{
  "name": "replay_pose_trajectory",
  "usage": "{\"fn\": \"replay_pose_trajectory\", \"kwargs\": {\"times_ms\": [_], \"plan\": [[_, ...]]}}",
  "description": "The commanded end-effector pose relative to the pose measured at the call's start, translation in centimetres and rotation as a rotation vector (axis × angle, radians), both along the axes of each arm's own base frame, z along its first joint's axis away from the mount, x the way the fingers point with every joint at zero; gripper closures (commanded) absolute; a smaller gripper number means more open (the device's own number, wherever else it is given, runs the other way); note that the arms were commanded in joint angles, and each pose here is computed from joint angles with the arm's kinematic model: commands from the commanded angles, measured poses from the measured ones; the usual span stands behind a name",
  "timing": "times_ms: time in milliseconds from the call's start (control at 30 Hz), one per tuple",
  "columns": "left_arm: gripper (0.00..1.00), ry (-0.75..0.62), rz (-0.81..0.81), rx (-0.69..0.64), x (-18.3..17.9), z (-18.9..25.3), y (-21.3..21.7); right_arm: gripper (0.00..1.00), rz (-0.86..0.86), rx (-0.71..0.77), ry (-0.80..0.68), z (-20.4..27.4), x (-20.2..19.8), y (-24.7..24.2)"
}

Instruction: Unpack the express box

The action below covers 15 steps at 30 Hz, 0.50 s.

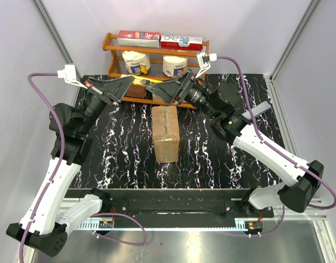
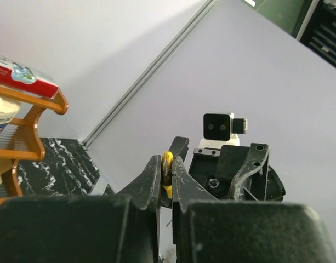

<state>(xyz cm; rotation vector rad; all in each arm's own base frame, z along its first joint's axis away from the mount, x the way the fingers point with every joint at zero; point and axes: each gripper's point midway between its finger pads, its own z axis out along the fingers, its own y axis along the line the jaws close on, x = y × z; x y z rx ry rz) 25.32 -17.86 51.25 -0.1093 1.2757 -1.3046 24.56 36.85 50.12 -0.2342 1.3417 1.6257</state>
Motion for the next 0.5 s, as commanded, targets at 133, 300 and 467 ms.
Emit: {"fn": "replay_pose_trajectory", "kwargs": {"times_ms": [133, 300, 467], "plan": [[1.00, -0.154, -0.016, -0.165, -1.8, 3.1, 0.3, 0.17, 0.106, 0.220, -0.032, 5.7, -2.2, -1.0], [1.00, -0.201, -0.055, -0.226, -2.6, 3.4, -0.6, 0.20, 0.168, 0.264, -0.014, 6.9, -3.0, -1.0], [1.00, -0.267, -0.020, -0.243, -3.1, 4.1, -0.7, 0.23, 0.181, 0.273, 0.007, 6.9, -3.0, -0.9]]}}
